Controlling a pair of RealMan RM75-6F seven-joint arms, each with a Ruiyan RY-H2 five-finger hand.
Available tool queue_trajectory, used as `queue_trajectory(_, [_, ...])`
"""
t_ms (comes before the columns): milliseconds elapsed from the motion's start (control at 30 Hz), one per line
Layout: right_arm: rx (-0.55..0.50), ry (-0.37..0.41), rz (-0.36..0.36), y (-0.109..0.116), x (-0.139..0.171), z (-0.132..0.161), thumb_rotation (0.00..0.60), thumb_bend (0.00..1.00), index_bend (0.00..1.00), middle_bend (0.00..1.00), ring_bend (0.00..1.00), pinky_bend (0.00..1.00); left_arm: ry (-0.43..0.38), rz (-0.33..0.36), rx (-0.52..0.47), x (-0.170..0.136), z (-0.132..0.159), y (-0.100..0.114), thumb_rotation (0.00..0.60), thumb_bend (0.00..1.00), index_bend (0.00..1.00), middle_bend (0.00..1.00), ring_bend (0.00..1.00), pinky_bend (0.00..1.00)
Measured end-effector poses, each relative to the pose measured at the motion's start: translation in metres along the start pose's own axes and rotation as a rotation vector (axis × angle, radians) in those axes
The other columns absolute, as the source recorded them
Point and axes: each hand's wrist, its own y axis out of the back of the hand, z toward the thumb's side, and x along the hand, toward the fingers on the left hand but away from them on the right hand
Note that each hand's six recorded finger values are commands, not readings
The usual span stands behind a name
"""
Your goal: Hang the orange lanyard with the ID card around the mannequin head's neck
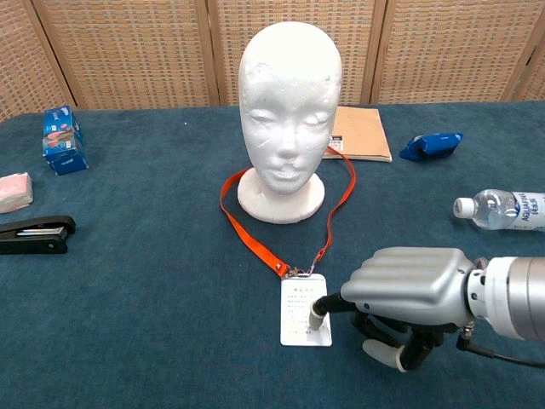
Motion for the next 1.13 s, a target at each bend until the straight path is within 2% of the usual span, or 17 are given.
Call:
queue_trajectory(133, [0.013,0.026,-0.016,0.005,0.005,0.006,0.6,0.76,0.27,0.74,0.67,0.86,-0.002,-0.002,0.003,0.0,0.001,-0.001,0.6,0.0,0.0,0.0,0.0,0.0])
queue_trajectory(233, [0.02,0.05,-0.055,0.013,0.009,0.01,0.6,0.76,0.27,0.74,0.67,0.86,-0.002,-0.002,0.005,0.0,0.001,-0.001,0.6,0.0,0.0,0.0,0.0,0.0])
queue_trajectory(333, [0.014,0.064,-0.146,0.033,0.018,0.007,0.6,0.76,0.28,0.74,0.67,0.86,-0.001,0.002,0.004,-0.002,0.0,-0.001,0.6,0.0,0.0,0.0,0.0,0.0])
queue_trajectory(433, [0.001,0.069,-0.268,0.058,0.035,-0.004,0.6,0.76,0.28,0.74,0.67,0.86,-0.005,0.006,0.003,-0.003,0.001,0.0,0.6,0.0,0.0,0.0,0.0,0.0])
queue_trajectory(600, [0.019,0.035,-0.466,0.09,0.074,-0.037,0.6,0.73,0.26,0.69,0.64,0.84,-0.014,0.01,0.007,-0.008,0.002,0.0,0.6,0.0,0.0,0.0,0.0,0.0])
queue_trajectory(633, [0.025,0.023,-0.499,0.093,0.082,-0.044,0.6,0.67,0.23,0.65,0.6,0.8,-0.016,0.012,0.009,-0.01,0.002,0.0,0.6,0.0,0.0,0.0,0.0,0.0])
queue_trajectory(700, [0.039,-0.014,-0.575,0.099,0.1,-0.061,0.6,0.44,0.15,0.47,0.42,0.59,-0.019,0.018,0.016,-0.014,0.002,0.0,0.6,0.0,0.0,0.0,0.0,0.0])
queue_trajectory(767, [0.056,-0.066,-0.653,0.101,0.121,-0.079,0.6,0.11,0.04,0.13,0.1,0.18,-0.02,0.023,0.021,-0.02,0.002,0.0,0.6,0.0,0.0,0.0,0.0,0.0])
queue_trajectory(833, [0.068,-0.136,-0.714,0.099,0.142,-0.095,0.6,0.01,0.0,0.0,0.0,0.01,-0.019,0.029,0.025,-0.027,0.0,0.0,0.6,0.0,0.0,0.0,0.0,0.0])
queue_trajectory(867, [0.071,-0.19,-0.743,0.094,0.157,-0.105,0.6,0.0,0.0,0.0,0.0,0.0,-0.018,0.031,0.026,-0.029,0.0,0.0,0.6,0.0,0.0,0.0,0.0,0.0])
queue_trajectory(967, [0.059,-0.328,-0.767,0.081,0.184,-0.124,0.6,0.0,0.0,0.0,0.0,0.0,-0.012,0.035,0.025,-0.038,-0.003,-0.001,0.6,0.0,0.0,0.0,0.0,0.0])
queue_trajectory(1133, [-0.001,-0.534,-0.79,0.06,0.221,-0.137,0.6,0.0,0.0,0.0,0.0,0.0,-0.006,0.028,-0.014,-0.054,-0.01,-0.001,0.6,0.0,0.0,0.0,0.0,0.0])
